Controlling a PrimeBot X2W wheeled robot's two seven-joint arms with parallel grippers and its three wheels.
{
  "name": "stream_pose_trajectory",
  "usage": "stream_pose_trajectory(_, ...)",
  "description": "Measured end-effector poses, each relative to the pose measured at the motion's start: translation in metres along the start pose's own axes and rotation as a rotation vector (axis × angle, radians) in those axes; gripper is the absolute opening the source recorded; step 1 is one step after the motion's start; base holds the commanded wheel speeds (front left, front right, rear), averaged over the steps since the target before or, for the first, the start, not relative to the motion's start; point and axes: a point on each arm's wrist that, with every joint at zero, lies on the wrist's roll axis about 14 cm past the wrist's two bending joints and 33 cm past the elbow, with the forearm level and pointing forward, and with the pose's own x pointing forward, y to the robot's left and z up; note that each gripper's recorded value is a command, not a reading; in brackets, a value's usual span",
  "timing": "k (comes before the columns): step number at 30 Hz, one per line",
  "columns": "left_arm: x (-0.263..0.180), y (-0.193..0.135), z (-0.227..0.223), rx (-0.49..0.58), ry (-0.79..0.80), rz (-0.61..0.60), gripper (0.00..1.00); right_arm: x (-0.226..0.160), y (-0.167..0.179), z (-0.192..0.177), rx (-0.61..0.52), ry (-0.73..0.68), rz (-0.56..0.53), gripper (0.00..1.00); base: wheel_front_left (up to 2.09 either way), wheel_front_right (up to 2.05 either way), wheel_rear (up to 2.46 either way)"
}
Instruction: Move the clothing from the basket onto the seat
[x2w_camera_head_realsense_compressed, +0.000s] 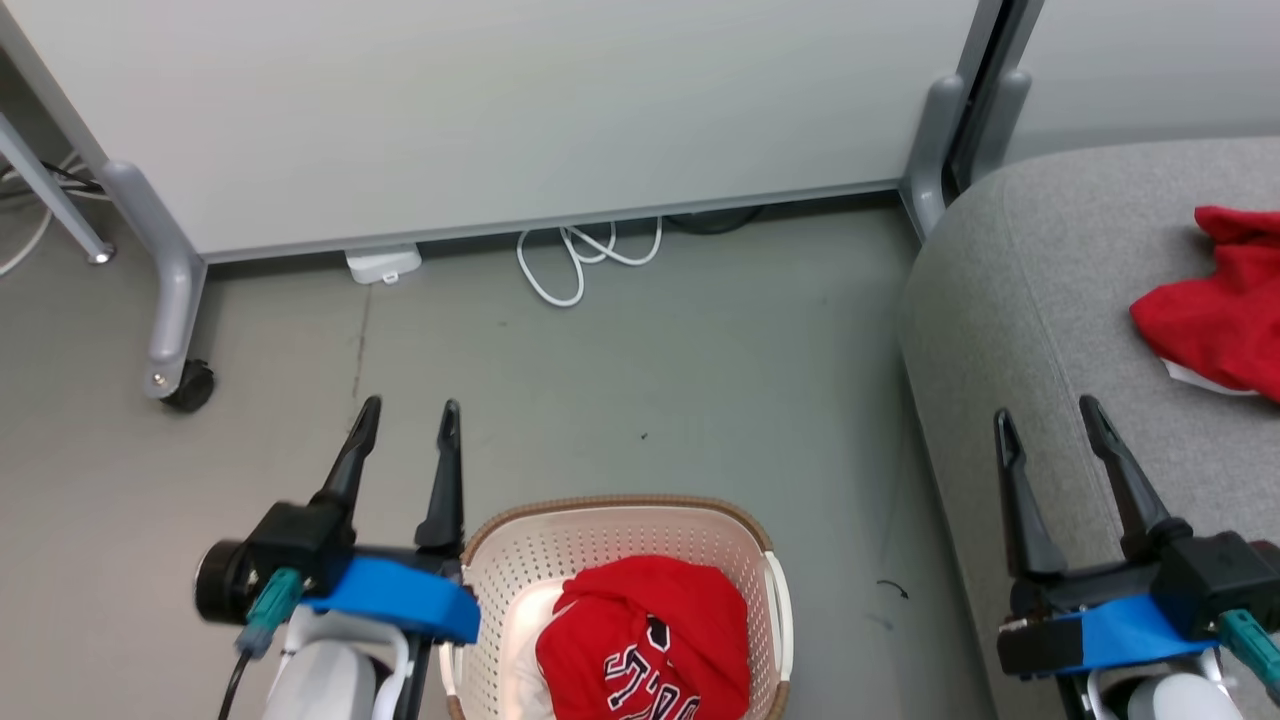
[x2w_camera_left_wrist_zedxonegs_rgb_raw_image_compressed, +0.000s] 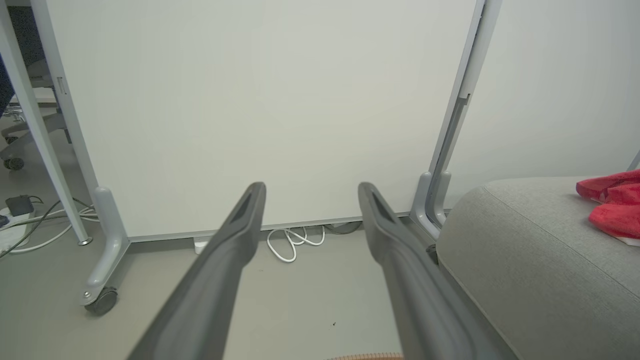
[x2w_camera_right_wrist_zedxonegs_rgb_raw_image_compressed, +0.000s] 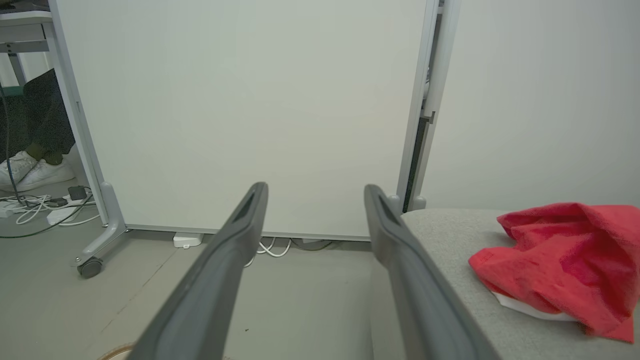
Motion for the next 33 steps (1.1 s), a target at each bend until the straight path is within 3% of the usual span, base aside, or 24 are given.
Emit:
stream_pose_trajectory(5, 0.022, -0.023, -0.018, 0.027, 0.061, -0.104, 1.0, 0.014, -0.001, 0.0, -0.014, -0.011, 0.002, 1.0, 0.0, 0.0, 0.0)
stream_pose_trajectory(16, 0.05, -0.063, -0.116, 0.098, 0.361, -0.335, 1.0, 0.052, -0.004, -0.02, -0.044, 0.002, 0.016, 1.0, 0.0, 0.0, 0.0)
stream_pose_trajectory(33, 0.017, -0.079, -0.288, 0.236, 0.91, -0.598, 1.0, 0.088, -0.021, -0.097, -0.084, 0.123, 0.004, 1.0, 0.0, 0.0, 0.0)
